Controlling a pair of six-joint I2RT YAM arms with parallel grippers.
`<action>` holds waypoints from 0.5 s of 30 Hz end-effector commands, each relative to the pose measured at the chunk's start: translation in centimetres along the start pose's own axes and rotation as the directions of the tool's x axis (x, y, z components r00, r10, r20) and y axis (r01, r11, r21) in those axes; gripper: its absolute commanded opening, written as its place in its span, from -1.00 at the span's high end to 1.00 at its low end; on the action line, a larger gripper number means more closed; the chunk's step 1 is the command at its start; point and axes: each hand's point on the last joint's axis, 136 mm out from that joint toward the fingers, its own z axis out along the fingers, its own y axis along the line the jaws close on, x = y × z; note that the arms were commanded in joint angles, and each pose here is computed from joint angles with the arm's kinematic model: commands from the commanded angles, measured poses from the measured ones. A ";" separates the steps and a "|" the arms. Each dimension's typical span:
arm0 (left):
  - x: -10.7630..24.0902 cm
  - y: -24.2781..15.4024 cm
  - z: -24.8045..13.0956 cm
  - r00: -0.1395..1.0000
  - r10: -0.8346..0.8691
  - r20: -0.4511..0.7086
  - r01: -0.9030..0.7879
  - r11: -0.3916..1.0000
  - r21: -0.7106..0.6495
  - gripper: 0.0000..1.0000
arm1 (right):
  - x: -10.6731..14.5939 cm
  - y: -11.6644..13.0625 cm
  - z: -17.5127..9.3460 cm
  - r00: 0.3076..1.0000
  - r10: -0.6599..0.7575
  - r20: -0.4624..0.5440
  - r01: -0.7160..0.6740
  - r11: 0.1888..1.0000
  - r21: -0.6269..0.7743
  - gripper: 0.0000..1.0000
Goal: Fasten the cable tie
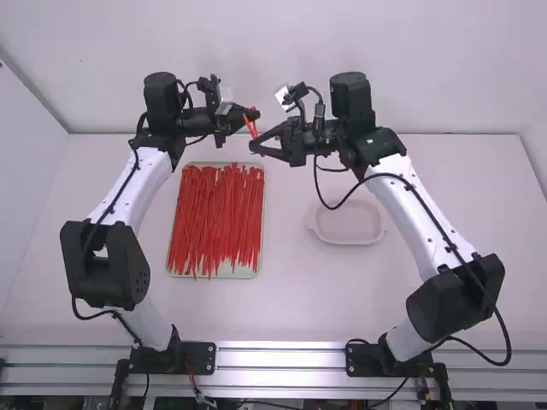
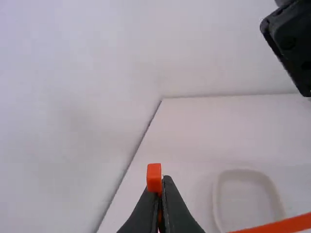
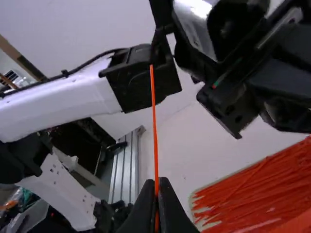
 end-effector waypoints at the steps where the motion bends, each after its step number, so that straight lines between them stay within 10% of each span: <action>1: -0.4 1.3 -1.0 0.998 0.067 -0.005 -0.067 0.997 -0.040 0.96 | 1.4 -1.3 -0.4 0.999 0.053 -0.007 -0.053 0.999 -0.003 1.00; 15: 0.1 -0.4 -1.1 0.955 0.295 0.017 -0.295 0.955 0.040 0.96 | 3.7 -1.6 0.8 0.987 0.157 -0.015 -0.158 0.986 -0.060 1.00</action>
